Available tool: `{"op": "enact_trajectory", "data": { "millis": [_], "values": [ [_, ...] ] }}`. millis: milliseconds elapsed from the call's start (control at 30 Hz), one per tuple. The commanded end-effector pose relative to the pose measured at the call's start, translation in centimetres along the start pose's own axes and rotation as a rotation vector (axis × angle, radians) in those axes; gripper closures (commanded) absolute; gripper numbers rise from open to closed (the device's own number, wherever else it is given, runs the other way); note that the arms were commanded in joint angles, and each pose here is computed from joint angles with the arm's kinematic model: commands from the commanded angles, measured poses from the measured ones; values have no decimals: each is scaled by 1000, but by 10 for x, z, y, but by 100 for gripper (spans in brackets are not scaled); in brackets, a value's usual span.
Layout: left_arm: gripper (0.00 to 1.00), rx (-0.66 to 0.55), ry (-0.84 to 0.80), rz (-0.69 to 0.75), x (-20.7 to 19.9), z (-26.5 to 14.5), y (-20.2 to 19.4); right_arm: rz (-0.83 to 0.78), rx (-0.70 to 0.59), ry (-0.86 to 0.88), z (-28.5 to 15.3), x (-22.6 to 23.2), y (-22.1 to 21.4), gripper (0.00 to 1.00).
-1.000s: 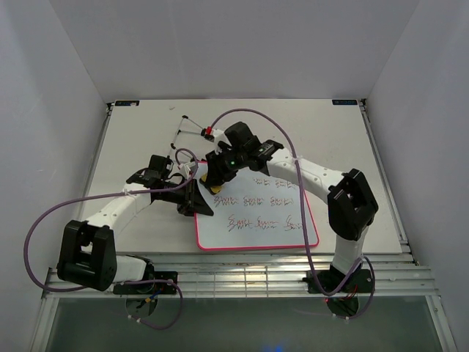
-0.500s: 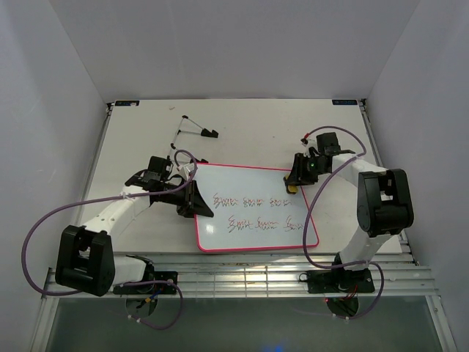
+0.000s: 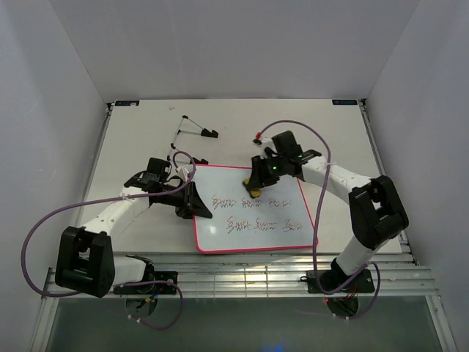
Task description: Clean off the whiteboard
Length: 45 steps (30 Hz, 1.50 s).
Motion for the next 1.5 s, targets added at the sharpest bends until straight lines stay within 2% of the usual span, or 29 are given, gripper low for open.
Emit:
{"op": "enact_trajectory", "data": {
  "millis": [0, 67, 100, 167, 200, 333, 433, 600, 667, 767, 900, 967, 1000, 1133, 1267, 1300, 1333, 1367, 1467],
  "values": [
    [100, -158, -2, 318, -9, 0, 24, -91, 81, 323, 27, 99, -2, 76],
    [100, -153, -6, 316, -9, 0, 24, -168, 96, 319, 33, 119, 4, 76],
    [100, -154, -5, 316, -9, 0, 24, -153, 133, 294, 37, 115, -2, 76],
    [100, -166, 2, 317, -10, -1, 24, -114, 142, 191, 38, 88, -7, 76],
    [100, -173, 9, 317, -9, -1, 24, -35, 168, 140, 33, 58, -19, 76],
    [100, -211, 36, 306, -7, -3, 24, 124, 257, -86, 10, -13, -63, 76],
    [100, -229, 53, 295, -4, -3, 24, 200, 315, -241, -14, -43, -92, 77],
    [100, -222, 48, 283, -2, -1, 24, 261, 333, -370, -40, -58, -116, 77],
    [100, -223, 45, 285, -1, -1, 23, 256, 314, -315, -40, -50, -114, 77],
    [100, -215, 31, 279, -1, 0, 22, 173, 232, -187, -33, -13, -90, 78],
    [100, -213, 12, 273, -3, 2, 23, -30, 170, 13, -2, 81, -56, 78],
    [100, -208, -7, 280, -6, 1, 23, -46, 156, 88, 12, 113, -46, 78],
    [100, -203, -14, 282, -6, 2, 23, -109, 125, 154, 20, 142, -35, 78],
    [100, -197, -29, 285, -9, 2, 23, -165, 150, 202, 37, 176, -26, 78],
    [100, -229, -16, 281, -11, -1, 24, -127, 207, 38, 29, 131, -46, 78],
    [100, -248, -2, 279, -11, -2, 25, -69, 196, -11, 21, 104, -47, 78],
    [100, -259, 7, 271, -10, -3, 25, -14, 249, -50, 16, 82, -73, 78],
    [100, -275, 14, 266, -11, -4, 26, 60, 209, -104, -1, 54, -72, 78],
    [100, -308, 49, 244, -8, -5, 29, 209, 227, -234, -31, 2, -105, 78]
  ]
}}
Point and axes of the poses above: each gripper's point midway between its finger pads, its own z axis out along the fingers, its own x axis along the line the jaws close on, y = z × x, the point moved 7 cm from there along -z, back along the fingers, and after that the axes turned 11 degrees about -z, right-handed, at the moved point
